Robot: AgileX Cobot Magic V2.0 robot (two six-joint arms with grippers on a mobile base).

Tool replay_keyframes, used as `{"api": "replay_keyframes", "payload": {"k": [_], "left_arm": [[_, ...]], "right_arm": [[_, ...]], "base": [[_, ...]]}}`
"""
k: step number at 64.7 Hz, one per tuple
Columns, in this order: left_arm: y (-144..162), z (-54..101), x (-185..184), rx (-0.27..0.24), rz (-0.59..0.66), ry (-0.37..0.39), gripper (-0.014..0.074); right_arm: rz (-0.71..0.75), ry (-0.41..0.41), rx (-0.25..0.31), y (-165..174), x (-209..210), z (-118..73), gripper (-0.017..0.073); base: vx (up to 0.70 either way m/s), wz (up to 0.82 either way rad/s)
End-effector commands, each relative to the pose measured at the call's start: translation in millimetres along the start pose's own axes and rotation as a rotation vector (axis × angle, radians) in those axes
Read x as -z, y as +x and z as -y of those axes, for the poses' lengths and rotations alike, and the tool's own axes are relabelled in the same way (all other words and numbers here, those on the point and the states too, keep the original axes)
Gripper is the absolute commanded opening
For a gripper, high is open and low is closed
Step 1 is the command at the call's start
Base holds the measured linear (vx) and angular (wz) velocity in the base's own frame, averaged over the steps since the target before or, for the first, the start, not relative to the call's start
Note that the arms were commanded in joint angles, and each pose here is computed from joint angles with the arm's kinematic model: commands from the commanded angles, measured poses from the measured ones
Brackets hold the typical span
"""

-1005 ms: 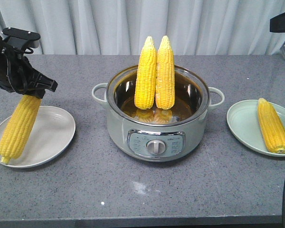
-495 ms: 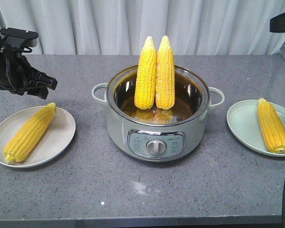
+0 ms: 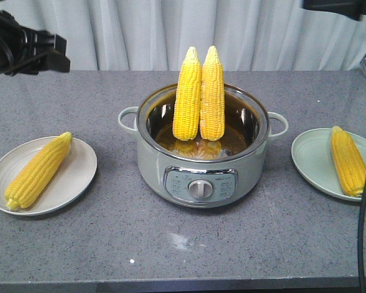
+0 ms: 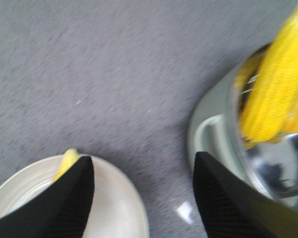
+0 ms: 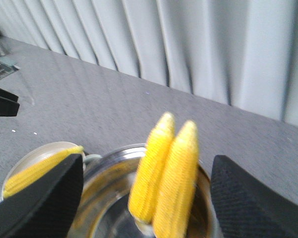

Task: Distribute corn equally

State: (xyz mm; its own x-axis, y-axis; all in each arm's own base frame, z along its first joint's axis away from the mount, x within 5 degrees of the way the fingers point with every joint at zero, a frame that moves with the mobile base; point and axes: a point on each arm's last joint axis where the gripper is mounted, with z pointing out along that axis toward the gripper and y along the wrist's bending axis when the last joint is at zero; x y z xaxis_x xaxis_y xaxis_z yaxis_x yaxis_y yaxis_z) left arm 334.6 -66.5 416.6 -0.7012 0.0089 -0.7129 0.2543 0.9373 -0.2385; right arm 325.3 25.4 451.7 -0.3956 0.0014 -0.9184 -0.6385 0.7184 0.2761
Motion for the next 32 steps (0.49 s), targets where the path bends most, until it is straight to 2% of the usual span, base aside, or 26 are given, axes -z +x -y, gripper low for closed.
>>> {"api": "replay_keyframes", "payload": {"k": [1,8,12,16,25,32], "left_arm": [[-15.0,18.5,35.8,-0.001,0.169,0.096,0.0432],[-16.0,26.3,41.8,-0.007,0.193,0.168,0.0432],[-16.0,29.3,42.0,-0.011,0.195,0.192,0.0432],[-15.5,30.0,41.5,-0.008,0.188,0.199,0.0432],[-14.9,29.9,40.5,-0.008,0.179,0.2,0.0432],[-14.9,29.9,40.5,-0.008,0.179,0.2,0.0432]], "right_arm": [[0.092,-0.002,0.044,-11.9,-21.8,-11.0,0.0517],[0.062,-0.004,0.066,1.4,-64.4,-4.1,0.0524],[0.064,0.025,0.073,7.6,-84.4,1.4,0.0531],[0.069,0.055,0.064,12.8,-98.1,8.3,0.0538],[0.032,0.017,0.049,21.8,-121.1,13.5,0.0553],[0.028,0.036,0.051,24.9,-136.2,22.4,0.0552]], "base": [[0.0,0.0],[0.0,0.0],[0.0,0.0],[0.0,0.0],[0.0,0.0],[0.0,0.0]]}}
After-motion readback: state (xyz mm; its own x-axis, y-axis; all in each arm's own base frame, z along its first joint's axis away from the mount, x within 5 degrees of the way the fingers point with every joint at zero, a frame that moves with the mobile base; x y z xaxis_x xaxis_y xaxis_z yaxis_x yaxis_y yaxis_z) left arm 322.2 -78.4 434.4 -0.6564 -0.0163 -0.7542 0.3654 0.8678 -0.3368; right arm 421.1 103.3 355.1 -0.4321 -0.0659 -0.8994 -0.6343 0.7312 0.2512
